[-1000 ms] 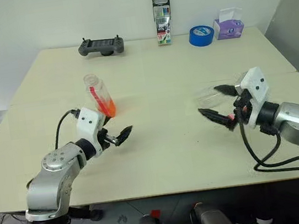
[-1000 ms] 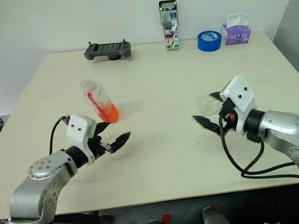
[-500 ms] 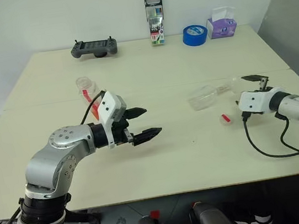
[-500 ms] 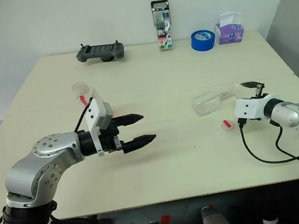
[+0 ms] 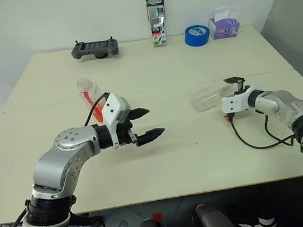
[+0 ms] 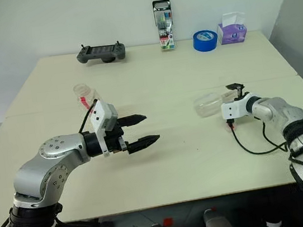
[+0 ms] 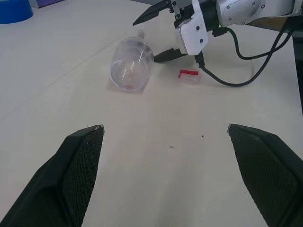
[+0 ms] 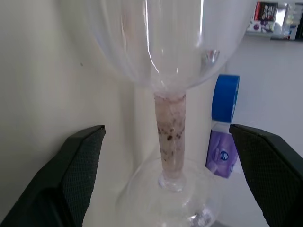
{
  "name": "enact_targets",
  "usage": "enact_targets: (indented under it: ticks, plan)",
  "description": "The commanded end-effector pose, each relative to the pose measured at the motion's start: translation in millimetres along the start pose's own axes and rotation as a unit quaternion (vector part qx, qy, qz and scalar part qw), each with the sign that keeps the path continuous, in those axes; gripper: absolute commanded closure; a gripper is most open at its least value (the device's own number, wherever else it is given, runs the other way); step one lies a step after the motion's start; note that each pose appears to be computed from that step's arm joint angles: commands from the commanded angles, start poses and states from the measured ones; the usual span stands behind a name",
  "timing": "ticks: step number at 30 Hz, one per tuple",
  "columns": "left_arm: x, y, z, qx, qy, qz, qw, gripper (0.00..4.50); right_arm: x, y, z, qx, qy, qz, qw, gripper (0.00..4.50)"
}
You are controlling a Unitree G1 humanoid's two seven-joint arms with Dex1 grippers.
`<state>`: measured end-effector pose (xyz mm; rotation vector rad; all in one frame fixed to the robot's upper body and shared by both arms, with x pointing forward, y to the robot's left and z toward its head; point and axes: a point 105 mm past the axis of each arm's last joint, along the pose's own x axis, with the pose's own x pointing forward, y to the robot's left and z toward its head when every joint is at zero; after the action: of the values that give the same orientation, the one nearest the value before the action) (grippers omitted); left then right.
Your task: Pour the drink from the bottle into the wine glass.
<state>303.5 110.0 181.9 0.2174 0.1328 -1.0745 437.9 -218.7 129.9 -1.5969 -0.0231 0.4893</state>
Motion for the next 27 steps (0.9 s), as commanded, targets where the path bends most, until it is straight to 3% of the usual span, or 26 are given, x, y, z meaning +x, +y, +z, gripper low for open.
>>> enact_targets:
  ticks: [1, 4, 7, 18, 23, 27]
  plan:
    - [-2, -1, 8, 0.019, -0.014, 0.005, 1.000, 0.02, 3, -4, -10, -0.005, 0.030, -0.008, 1.000, 0.00]
    - [-3, -1, 8, 0.019, -0.014, 0.007, 1.000, 0.02, 5, -8, -10, -0.006, 0.036, -0.013, 0.999, 0.00]
    - [-3, 0, 8, 0.019, -0.014, 0.010, 1.000, 0.00, 7, -9, -9, -0.010, 0.040, -0.015, 0.999, 0.58]
    - [-1, 1, 9, 0.020, -0.016, 0.010, 1.000, 0.00, 8, -13, -8, -0.044, 0.038, -0.023, 0.998, 4.37]
    - [-1, 0, 9, 0.019, -0.016, 0.008, 1.000, 0.00, 9, -19, -5, -0.064, 0.034, -0.035, 0.997, 4.43]
    - [-9, -1, 3, 0.012, -0.007, 0.013, 1.000, 0.00, 14, -39, 12, -0.026, 0.002, -0.084, 0.996, 4.43]
